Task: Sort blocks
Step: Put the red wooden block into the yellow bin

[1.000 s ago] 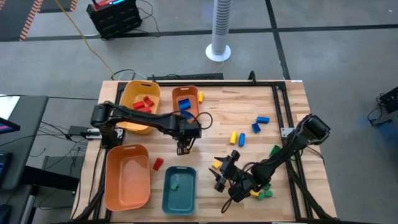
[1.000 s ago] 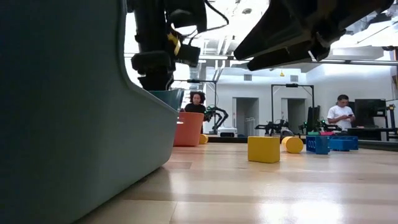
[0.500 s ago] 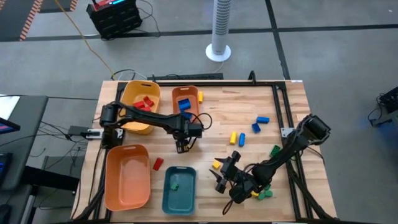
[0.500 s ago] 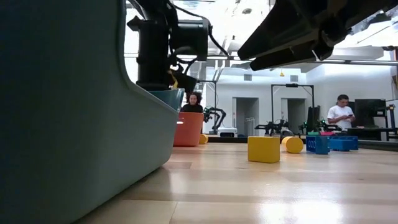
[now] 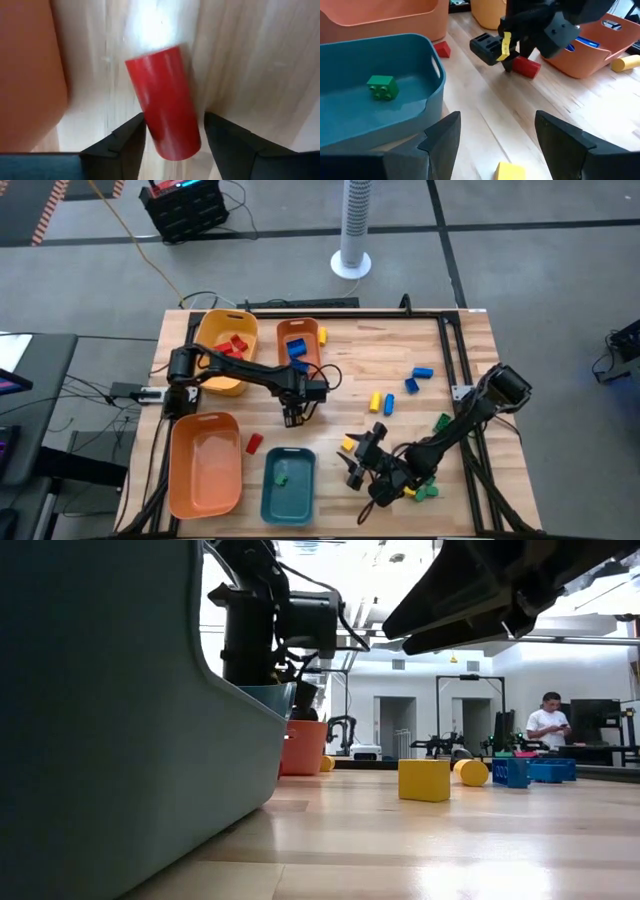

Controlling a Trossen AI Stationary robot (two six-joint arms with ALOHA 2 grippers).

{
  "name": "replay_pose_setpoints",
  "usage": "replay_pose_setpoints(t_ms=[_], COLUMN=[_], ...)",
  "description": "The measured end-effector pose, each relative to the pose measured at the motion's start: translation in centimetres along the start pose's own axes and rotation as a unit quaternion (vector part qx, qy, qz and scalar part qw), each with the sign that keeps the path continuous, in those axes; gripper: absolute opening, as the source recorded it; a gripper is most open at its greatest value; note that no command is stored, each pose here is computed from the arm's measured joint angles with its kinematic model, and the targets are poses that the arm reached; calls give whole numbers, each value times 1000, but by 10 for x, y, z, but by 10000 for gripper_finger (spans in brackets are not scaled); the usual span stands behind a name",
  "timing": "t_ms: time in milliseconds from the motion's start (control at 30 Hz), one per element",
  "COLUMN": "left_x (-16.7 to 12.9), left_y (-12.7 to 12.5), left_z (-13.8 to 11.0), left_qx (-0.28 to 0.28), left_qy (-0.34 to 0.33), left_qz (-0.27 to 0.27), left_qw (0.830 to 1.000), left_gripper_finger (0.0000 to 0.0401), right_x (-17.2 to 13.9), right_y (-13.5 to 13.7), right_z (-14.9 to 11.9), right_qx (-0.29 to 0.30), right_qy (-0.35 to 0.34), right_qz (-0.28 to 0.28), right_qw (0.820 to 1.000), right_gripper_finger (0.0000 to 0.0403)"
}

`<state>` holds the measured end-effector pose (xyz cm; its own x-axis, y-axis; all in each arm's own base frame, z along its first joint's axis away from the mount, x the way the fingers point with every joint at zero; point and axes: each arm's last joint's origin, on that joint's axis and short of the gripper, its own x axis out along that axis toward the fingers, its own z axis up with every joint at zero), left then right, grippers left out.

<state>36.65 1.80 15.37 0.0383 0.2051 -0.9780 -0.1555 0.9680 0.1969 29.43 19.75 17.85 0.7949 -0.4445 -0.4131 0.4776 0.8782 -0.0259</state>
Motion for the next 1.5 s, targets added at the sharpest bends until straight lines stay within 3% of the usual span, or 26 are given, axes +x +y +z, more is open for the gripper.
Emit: replay_pose_setpoints(t_ms=[233, 467, 733, 900, 1033, 1233, 1367, 1500], left_x=[-1, -9, -84, -120, -129, -109, -92, -69], left_y=[0, 0, 19, 57, 104, 175, 205, 225], left_z=[0, 0, -10, -43, -81, -144, -161, -164], left_qx=[30, 49, 59, -13, -105, -270, -342, -365], left_qy=[-5, 10, 27, 51, 57, 87, 77, 117], left_qz=[0, 5, 26, 74, 101, 98, 63, 49], left_qw=[1000, 999, 998, 996, 988, 954, 934, 922], left_gripper_finger=[123, 120, 120, 122, 123, 124, 124, 125], right_x=[0, 0, 0, 0, 0, -1, 3, 6], right_y=[0, 0, 0, 0, 0, 2, 3, 4], right_z=[0, 0, 0, 0, 0, 0, 6, 10], right_qx=[-1, -1, 1, 3, 6, 9, 15, 12], right_qy=[0, 0, 1, 1, 0, -2, -11, -15], right_qz=[0, 0, -1, -1, 2, 5, 15, 25], right_qw=[1000, 1000, 1000, 1000, 1000, 1000, 1000, 999], right_gripper_finger=[270, 270, 270, 270, 270, 270, 270, 270])
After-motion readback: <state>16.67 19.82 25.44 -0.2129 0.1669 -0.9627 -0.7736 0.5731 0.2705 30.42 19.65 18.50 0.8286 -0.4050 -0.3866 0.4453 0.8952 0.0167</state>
